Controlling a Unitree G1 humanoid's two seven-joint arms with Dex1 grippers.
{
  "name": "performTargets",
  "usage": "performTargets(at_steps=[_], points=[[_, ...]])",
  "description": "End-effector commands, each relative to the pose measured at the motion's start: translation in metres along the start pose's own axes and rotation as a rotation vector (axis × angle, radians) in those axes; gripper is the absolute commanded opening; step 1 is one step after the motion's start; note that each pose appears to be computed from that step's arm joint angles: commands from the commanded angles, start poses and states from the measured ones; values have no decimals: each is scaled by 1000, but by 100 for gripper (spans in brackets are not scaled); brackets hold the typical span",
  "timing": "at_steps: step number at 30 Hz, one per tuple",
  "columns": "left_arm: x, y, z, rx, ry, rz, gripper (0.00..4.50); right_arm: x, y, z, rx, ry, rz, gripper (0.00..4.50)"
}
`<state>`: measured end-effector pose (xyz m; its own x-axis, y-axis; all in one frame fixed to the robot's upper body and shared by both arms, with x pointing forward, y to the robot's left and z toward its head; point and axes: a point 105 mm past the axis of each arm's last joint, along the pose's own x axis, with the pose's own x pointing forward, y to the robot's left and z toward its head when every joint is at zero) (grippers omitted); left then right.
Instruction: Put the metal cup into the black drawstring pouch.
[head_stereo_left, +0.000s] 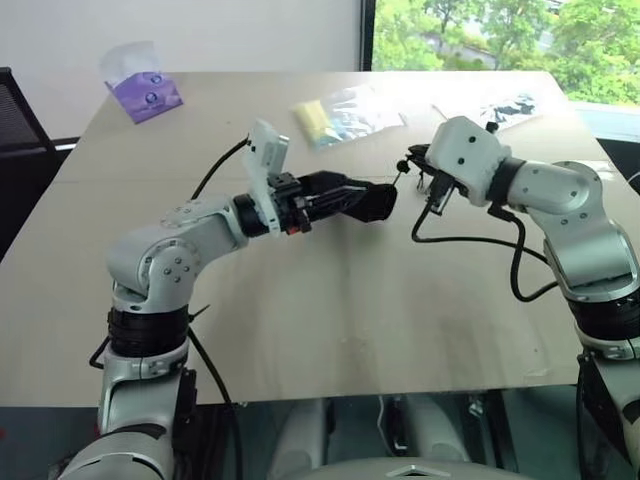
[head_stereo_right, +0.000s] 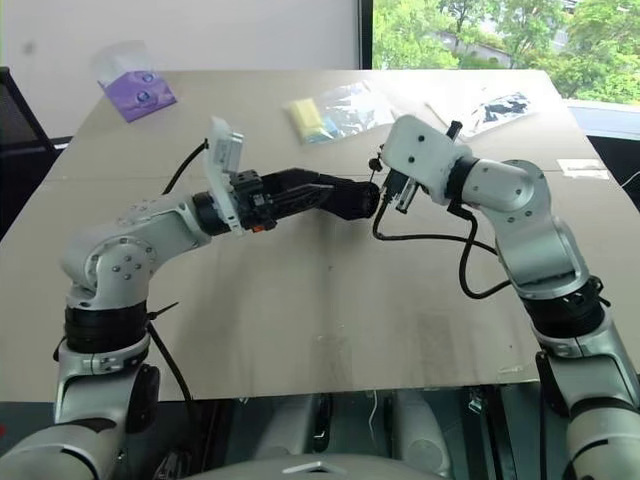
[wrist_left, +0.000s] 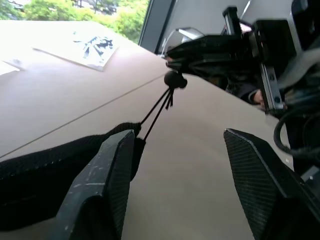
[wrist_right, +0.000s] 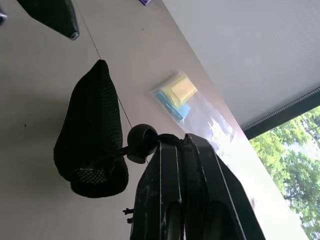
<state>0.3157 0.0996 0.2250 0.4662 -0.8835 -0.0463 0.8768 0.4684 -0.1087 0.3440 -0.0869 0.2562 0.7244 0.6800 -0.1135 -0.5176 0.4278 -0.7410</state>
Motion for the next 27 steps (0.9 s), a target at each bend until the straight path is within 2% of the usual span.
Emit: performTargets(at_steps=[1,5,8,10,27], points=[[-1,-1,1,38,0,-14,448,-8,-16,19,-46,-55,-62,0],[7,-2,11,87,-34,-12,448,-9,-17,19,-47,-60,-69,0],[18,-21,36,81,-122,-101,448,-9,-12,24,-49,-83,-45,0],[25,-30,43,94,-134,-147,448,-9,-9,27,-57,-97,-31,0],[62,-12,32,77,-115,-105,448,-17,-5,42,-116,-111,-11,0]])
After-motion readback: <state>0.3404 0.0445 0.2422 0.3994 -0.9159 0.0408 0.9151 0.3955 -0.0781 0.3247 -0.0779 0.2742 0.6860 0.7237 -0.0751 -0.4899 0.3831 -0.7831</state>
